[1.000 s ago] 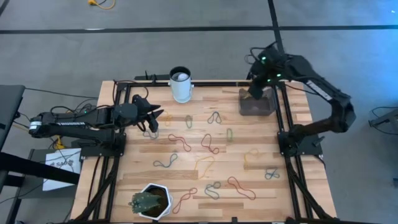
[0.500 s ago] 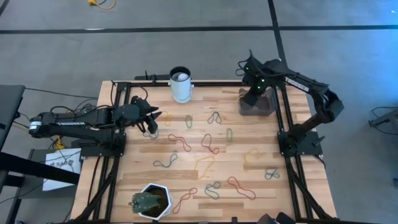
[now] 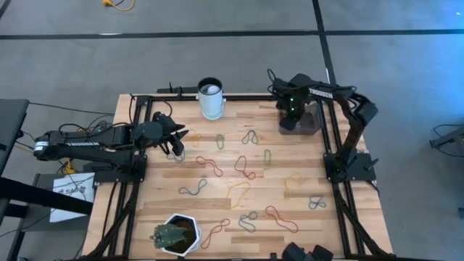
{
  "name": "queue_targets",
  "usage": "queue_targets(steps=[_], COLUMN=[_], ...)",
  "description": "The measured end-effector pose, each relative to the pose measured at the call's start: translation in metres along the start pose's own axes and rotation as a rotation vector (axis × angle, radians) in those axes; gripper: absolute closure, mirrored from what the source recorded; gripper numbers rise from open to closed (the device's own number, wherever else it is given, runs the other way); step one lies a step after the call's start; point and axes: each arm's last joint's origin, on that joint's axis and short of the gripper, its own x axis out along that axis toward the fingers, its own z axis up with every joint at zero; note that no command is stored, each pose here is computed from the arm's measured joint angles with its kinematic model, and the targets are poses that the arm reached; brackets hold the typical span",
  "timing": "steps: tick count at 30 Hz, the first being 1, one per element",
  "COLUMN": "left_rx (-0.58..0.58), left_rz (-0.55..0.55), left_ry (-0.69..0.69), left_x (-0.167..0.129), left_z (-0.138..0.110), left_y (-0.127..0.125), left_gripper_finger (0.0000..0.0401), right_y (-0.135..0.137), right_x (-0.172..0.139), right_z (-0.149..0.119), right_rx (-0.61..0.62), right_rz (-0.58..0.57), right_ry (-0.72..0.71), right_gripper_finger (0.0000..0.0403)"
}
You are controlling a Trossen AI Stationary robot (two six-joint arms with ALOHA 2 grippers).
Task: Pick and place items into bin
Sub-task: Put the yellow rubber band into the bin, then put the top yellow rubber band into the bin
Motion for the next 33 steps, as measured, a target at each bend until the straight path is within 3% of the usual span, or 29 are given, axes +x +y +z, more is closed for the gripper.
queue_targets(steps=[8, 19, 22, 27, 33], left_rx=[-0.004, -0.022, -0.025, -0.026, -0.049], left_rz=[0.000, 0.000, 0.001, 0.000, 0.000], left_ry=[-0.001, -0.001, -0.001, -0.002, -0.006], left_x=[0.000, 0.000, 0.000, 0.000, 0.000], left_z=[0.000, 0.000, 0.000, 0.000, 0.001], left_y=[0.000, 0.000, 0.000, 0.000, 0.000], left_gripper_finger=[0.0287, 0.0287, 0.0287, 0.0287, 0.0287], right_y=[-0.001, 0.004, 0.012, 0.033, 0.065], right_x=[-0.014, -0.024, -0.023, -0.027, -0.059], right_z=[0.003, 0.001, -0.004, -0.016, -0.036], right_rx=[0.003, -0.055, -0.033, -0.100, -0.205], right_rz=[-0.017, -0.027, -0.015, -0.007, -0.049], right_ry=[-0.078, -0.106, -0.050, 0.070, -0.114], right_gripper_finger=[0.0394, 0.0323, 0.0321, 0.0336, 0.0343])
